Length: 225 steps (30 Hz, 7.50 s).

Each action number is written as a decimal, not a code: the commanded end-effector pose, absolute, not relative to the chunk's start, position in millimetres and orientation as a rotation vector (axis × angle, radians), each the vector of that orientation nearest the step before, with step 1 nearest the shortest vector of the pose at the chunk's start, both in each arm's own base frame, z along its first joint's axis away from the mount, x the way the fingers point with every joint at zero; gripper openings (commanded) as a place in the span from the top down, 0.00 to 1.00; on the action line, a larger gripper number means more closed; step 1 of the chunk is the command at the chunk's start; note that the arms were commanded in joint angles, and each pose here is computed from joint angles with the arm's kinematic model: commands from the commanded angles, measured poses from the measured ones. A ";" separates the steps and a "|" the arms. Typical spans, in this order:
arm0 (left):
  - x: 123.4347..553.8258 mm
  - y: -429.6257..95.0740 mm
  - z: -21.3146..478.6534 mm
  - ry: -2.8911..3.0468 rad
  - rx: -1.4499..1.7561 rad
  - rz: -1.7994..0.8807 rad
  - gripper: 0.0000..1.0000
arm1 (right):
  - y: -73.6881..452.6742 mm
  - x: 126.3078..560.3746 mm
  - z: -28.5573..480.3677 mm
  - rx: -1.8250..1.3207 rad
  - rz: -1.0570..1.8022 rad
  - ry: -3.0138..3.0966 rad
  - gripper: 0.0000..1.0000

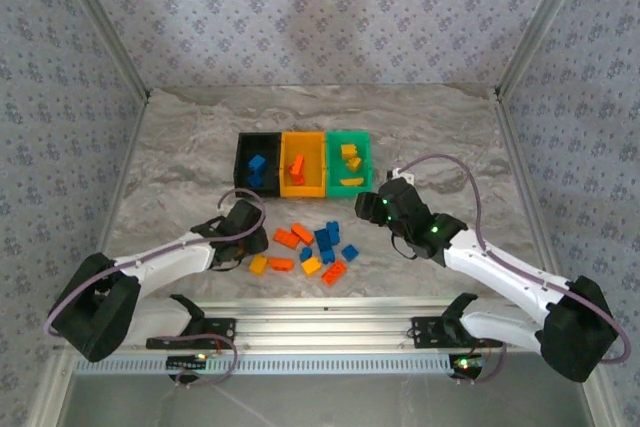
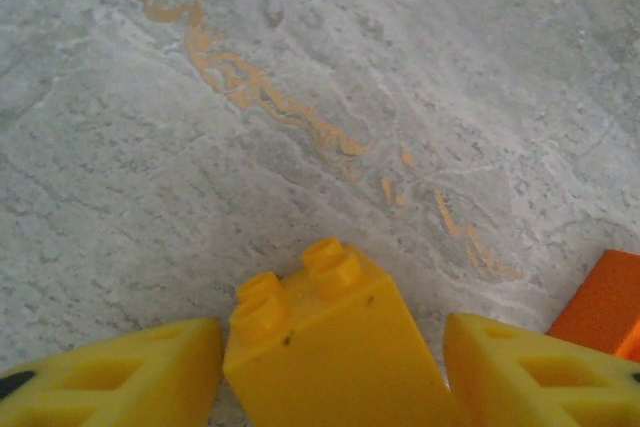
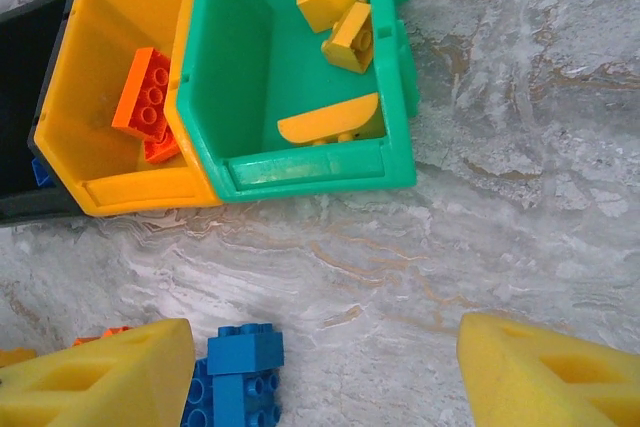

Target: Sort the legos into containers by color

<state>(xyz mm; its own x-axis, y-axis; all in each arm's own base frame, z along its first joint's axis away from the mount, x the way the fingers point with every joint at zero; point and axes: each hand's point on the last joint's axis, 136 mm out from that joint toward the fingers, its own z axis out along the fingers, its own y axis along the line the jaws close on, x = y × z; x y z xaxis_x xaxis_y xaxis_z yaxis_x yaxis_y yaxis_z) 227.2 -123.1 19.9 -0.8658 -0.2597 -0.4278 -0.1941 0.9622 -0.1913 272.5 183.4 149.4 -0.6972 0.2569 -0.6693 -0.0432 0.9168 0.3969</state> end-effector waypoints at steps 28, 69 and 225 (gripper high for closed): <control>370.5 -365.6 145.6 2.474 0.332 -0.406 0.67 | 141.3 259.3 120.3 0.331 0.437 2.343 0.28; 154.5 -159.2 80.0 2.700 -0.032 -0.408 0.11 | 165.2 262.4 112.8 0.274 0.559 2.372 0.25; 187.7 -112.0 151.6 2.324 -0.209 -0.382 0.01 | 358.6 245.0 32.0 -0.700 0.431 2.597 0.63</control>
<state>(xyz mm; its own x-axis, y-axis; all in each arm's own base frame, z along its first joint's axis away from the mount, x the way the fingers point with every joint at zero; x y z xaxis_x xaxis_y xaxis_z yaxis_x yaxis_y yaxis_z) 186.3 -115.9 149.2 -0.7074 -0.2407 -0.6645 -0.0109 0.9438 -0.3303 253.1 369.4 40.8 -0.7802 -0.3821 -0.4953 -0.5331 0.8204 0.2069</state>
